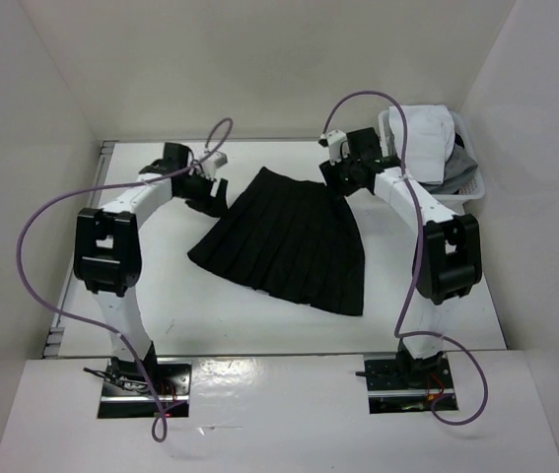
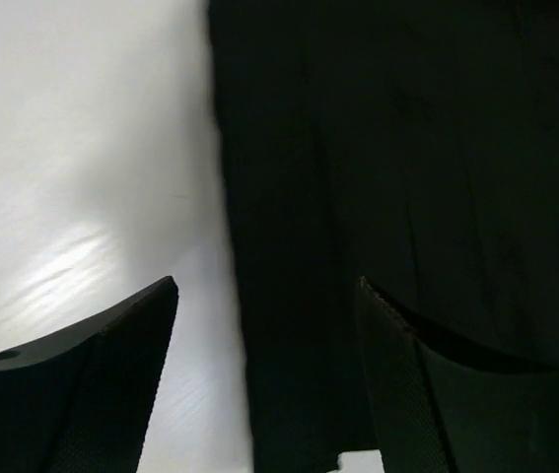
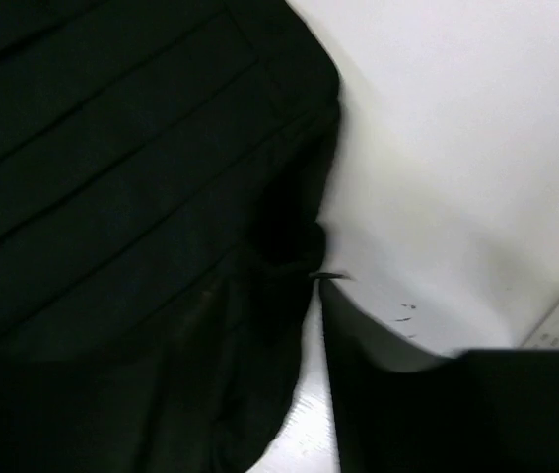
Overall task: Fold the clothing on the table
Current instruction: Fold the skirt
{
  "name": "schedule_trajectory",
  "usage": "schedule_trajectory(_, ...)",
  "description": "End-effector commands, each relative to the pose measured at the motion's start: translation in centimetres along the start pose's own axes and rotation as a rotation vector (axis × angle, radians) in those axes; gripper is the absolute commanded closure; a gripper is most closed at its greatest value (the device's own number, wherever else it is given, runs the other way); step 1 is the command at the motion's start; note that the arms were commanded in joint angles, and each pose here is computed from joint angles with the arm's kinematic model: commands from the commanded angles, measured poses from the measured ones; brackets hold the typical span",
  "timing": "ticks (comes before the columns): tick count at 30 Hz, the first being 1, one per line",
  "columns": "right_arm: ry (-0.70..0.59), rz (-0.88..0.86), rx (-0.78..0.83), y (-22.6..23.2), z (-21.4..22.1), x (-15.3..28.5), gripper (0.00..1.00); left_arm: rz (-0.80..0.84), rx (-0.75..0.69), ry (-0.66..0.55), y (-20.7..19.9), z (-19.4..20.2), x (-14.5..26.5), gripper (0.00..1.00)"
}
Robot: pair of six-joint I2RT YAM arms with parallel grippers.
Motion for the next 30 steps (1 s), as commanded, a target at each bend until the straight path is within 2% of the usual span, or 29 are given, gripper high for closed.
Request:
schedule_trajectory(1, 0.028, 0.023, 0.004, 0.5, 0.5, -0.8, 0.45, 0.093, -0.059, 0.036, -4.1, 0.6, -2.9, 0.20)
schedule_trajectory(4, 0.047, 0.033, -0.008, 0.5, 1.4, -1.2, 0.43, 0.111, -0.109, 0.067, -6.6, 1.0, -4.5, 0.19)
schedule_trajectory(6, 0.048, 0.033, -0.008, 0.5, 1.7, -1.3, 0.43, 0.109, -0.134, 0.035, -6.6, -0.7, -5.0, 0.19)
schedule_trajectory(13, 0.070, 0.047, -0.010, 0.4, 2.5, -1.5, 0.42, 0.126, -0.134, 0.066, -7.0, -0.6, -7.3, 0.19)
schedule_trajectory(14, 0.070, 0.047, -0.010, 0.4, 2.5, -1.5, 0.42, 0.108, -0.125, 0.093, -6.6, 0.4, -7.7, 0.19)
schedule_trajectory(21, 0.070, 0.044, -0.027, 0.2, 2.8, -1.6, 0.41, -0.045, -0.127, 0.072, -4.7, 0.3, -8.7, 0.19)
schedule_trajectory(26, 0.071, 0.044, -0.036, 0.1, 2.6, -2.1, 0.41, -0.082, -0.143, 0.021, -6.0, -2.2, -9.0, 0.19)
schedule_trajectory(30, 0.080, 0.043, -0.038, 0.1, 2.8, -2.0, 0.41, -0.092, -0.142, 0.023, -6.7, -2.4, -10.0, 0.19)
Point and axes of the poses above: each gripper's point midway between its finger pads, its own x axis back along the fingers, its own y axis along the line the jaws close on, z = x × y, the point moved 4 cm from there along x, back along the fingers, and after that the axes turned 3 degrees about -x, right-handed, at the moved point
